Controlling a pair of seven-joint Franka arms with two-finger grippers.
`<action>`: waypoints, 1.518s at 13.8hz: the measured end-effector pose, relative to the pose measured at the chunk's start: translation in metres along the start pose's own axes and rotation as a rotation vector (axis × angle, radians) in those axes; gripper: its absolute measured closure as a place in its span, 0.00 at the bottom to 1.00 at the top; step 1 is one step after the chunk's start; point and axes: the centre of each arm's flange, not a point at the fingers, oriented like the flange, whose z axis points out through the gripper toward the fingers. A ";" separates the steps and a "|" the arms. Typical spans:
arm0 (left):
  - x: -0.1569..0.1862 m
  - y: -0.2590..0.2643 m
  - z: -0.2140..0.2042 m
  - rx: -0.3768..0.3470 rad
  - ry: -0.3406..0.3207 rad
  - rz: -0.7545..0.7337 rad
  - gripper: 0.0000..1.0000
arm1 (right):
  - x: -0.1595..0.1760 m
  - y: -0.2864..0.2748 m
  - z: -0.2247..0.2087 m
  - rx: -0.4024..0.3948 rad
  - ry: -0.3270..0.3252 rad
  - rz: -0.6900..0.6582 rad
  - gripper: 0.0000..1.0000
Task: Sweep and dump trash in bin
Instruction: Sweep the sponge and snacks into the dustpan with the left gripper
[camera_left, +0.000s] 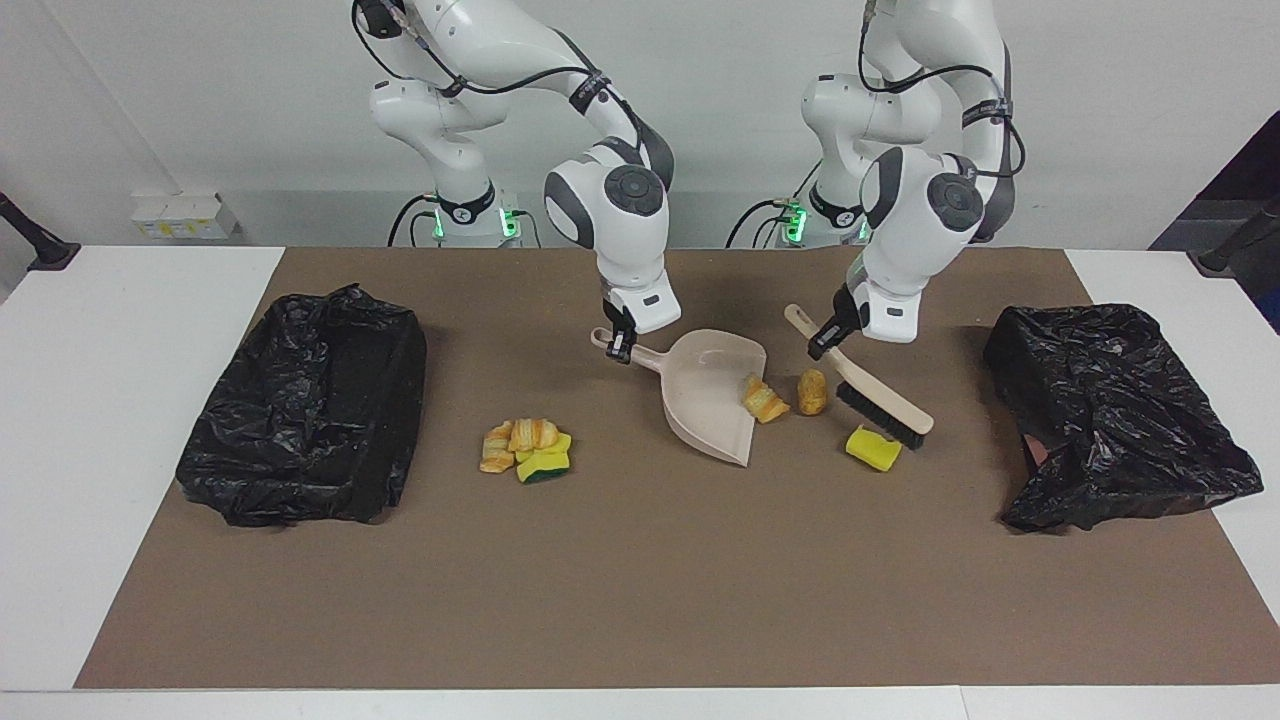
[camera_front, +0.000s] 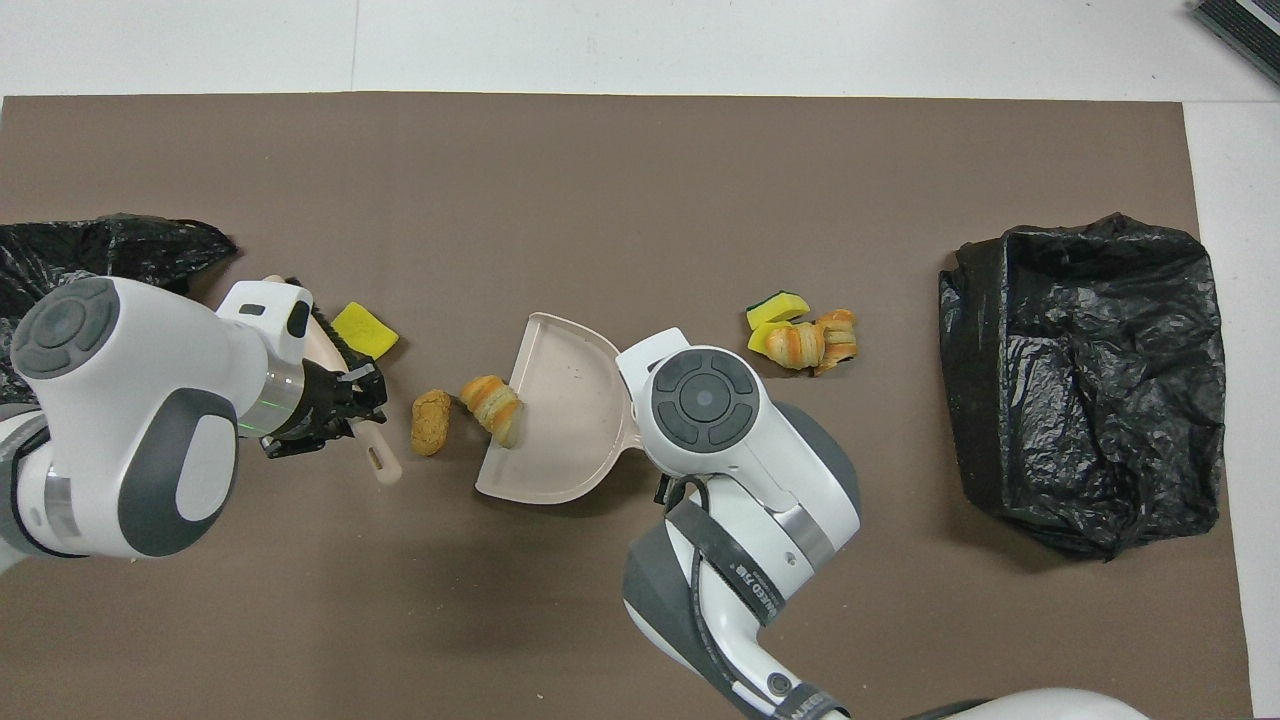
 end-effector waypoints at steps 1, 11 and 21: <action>0.010 -0.013 -0.002 0.002 0.001 0.035 0.74 | 0.000 0.000 0.000 0.000 0.000 0.001 0.68; 0.007 -0.073 0.051 0.153 -0.104 0.514 0.74 | 0.000 -0.002 0.007 -0.003 0.008 0.001 0.68; -0.141 0.047 0.091 0.240 -0.119 0.867 0.74 | -0.001 -0.003 0.010 -0.005 0.012 0.000 0.68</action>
